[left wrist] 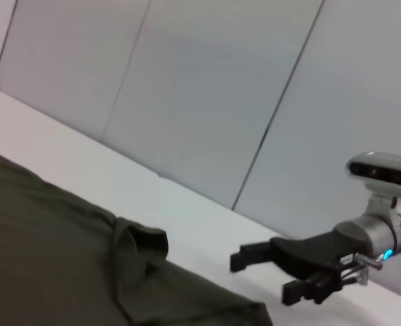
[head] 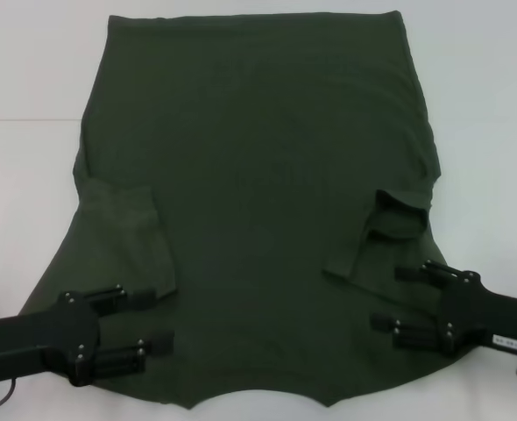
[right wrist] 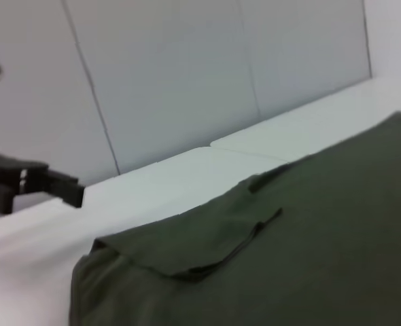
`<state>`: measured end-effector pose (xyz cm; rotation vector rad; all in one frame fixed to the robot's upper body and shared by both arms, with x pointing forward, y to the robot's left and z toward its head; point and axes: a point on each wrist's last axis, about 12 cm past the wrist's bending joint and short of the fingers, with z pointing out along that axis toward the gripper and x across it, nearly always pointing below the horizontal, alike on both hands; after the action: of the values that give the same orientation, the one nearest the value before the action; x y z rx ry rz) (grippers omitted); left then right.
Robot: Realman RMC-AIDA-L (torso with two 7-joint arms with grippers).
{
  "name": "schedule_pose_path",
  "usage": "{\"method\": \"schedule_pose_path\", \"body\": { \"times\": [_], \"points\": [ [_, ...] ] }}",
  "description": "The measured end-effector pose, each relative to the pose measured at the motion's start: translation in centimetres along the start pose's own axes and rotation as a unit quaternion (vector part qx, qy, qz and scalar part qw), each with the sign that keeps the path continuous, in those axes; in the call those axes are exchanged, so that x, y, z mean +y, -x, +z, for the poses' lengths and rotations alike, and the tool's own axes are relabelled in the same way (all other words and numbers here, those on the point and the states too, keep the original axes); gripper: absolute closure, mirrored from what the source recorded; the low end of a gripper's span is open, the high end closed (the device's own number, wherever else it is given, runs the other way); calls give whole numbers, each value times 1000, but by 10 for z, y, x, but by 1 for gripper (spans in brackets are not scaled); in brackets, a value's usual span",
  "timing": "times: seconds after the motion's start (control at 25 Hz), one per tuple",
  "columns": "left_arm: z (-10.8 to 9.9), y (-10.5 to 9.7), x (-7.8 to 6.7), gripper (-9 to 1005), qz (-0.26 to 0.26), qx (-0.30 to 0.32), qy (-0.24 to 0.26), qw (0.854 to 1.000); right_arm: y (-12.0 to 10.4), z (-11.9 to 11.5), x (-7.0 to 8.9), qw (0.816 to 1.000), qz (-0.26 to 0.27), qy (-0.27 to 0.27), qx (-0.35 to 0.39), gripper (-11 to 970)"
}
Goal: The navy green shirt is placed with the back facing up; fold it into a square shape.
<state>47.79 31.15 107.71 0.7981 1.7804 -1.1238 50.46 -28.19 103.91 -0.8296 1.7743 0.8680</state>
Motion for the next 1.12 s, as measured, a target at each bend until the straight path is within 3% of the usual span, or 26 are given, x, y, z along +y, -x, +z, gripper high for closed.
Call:
{"method": "schedule_pose_path", "body": {
  "times": [0.16, 0.4, 0.52, 0.64, 0.8, 0.96, 1.0, 1.04, 1.12],
  "points": [
    [-6, -2, 1, 238, 5, 14, 13, 1000, -6, -9, 8, 999, -46, 9, -8, 14],
    [-9, -3, 4, 235, 10, 23, 36, 999, -12, -22, 8, 998, -68, -5, -3, 13],
    [-12, 2, 6, 238, -31, 23, 45, 998, -14, -28, 9, 997, -71, -7, -7, 14],
    [-23, 13, 11, 241, -122, 31, 57, 990, -14, -34, 10, 997, -72, -7, -10, 14],
    [-37, 24, 18, 246, -253, 55, 87, 962, -13, -39, 9, 997, -77, -6, -10, 15],
    [-57, 32, 29, 249, -369, 67, 141, 916, -12, -39, 10, 997, -80, -5, -12, 16],
    [-57, 32, 29, 250, -369, 67, 141, 916, -12, -38, 10, 997, -80, -4, -12, 16],
    [-65, 35, 35, 251, -403, 76, 173, 895, -12, -38, 11, 997, -80, -3, -12, 17],
    [-71, 39, 41, 252, -417, 92, 216, 878, -11, -37, 11, 997, -81, -1, -12, 17]
  ]
}}
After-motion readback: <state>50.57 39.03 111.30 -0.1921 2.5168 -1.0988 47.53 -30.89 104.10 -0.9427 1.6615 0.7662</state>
